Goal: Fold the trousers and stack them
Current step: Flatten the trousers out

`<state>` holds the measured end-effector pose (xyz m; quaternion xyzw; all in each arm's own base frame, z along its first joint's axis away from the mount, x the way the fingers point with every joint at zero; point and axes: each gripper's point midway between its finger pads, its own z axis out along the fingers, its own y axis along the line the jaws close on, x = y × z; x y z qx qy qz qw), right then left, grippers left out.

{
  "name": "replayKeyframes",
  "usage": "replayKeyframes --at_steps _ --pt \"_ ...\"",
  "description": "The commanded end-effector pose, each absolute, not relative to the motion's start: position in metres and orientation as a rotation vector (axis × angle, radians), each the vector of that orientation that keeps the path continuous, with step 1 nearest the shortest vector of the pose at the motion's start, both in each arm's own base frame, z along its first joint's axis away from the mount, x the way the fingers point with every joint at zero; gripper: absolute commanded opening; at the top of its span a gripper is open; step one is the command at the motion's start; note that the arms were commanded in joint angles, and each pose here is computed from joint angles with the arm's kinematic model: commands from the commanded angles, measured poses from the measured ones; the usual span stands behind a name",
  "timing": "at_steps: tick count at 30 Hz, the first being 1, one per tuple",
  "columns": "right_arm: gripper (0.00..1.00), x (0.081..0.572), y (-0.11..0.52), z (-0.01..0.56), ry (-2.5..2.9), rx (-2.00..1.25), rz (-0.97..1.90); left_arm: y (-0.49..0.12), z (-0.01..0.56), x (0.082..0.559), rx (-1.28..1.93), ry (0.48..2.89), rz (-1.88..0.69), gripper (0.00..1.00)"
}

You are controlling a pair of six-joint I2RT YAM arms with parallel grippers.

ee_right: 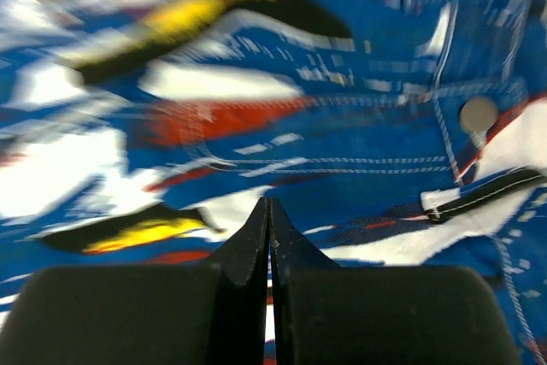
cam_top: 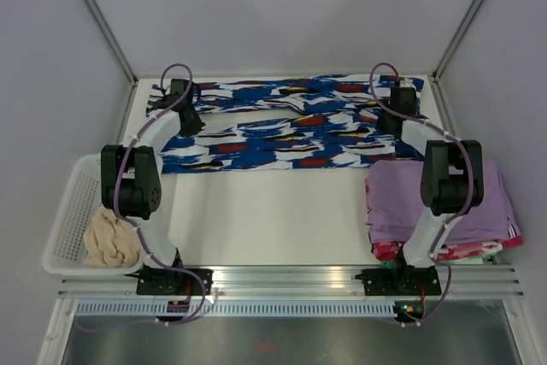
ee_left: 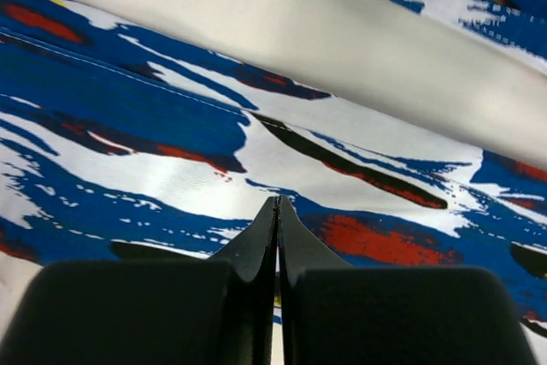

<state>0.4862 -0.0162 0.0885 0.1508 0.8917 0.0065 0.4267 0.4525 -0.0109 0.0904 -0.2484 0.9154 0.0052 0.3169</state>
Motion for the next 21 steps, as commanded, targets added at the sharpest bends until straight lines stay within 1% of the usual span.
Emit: replayKeyframes --at_steps 1,6,10,16,21 --pt "0.0 0.491 -0.033 0.067 2.271 0.394 -0.037 -0.024 0.079 0.454 -0.608 2.431 -0.007 0.02" --pt "0.0 0.466 -0.059 0.032 2.34 0.491 -0.069 -0.027 0.045 0.431 -0.621 2.501 0.011 0.02" --pt "0.0 0.438 -0.059 0.014 2.417 0.503 -0.077 -0.025 0.022 0.409 -0.641 2.563 0.054 0.02" --pt "0.0 0.397 -0.059 0.003 2.453 0.545 -0.114 -0.02 0.013 0.392 -0.649 2.607 0.116 0.02" --pt "0.0 0.374 -0.065 0.004 2.458 0.561 -0.179 -0.013 0.013 0.381 -0.657 2.621 0.171 0.02"
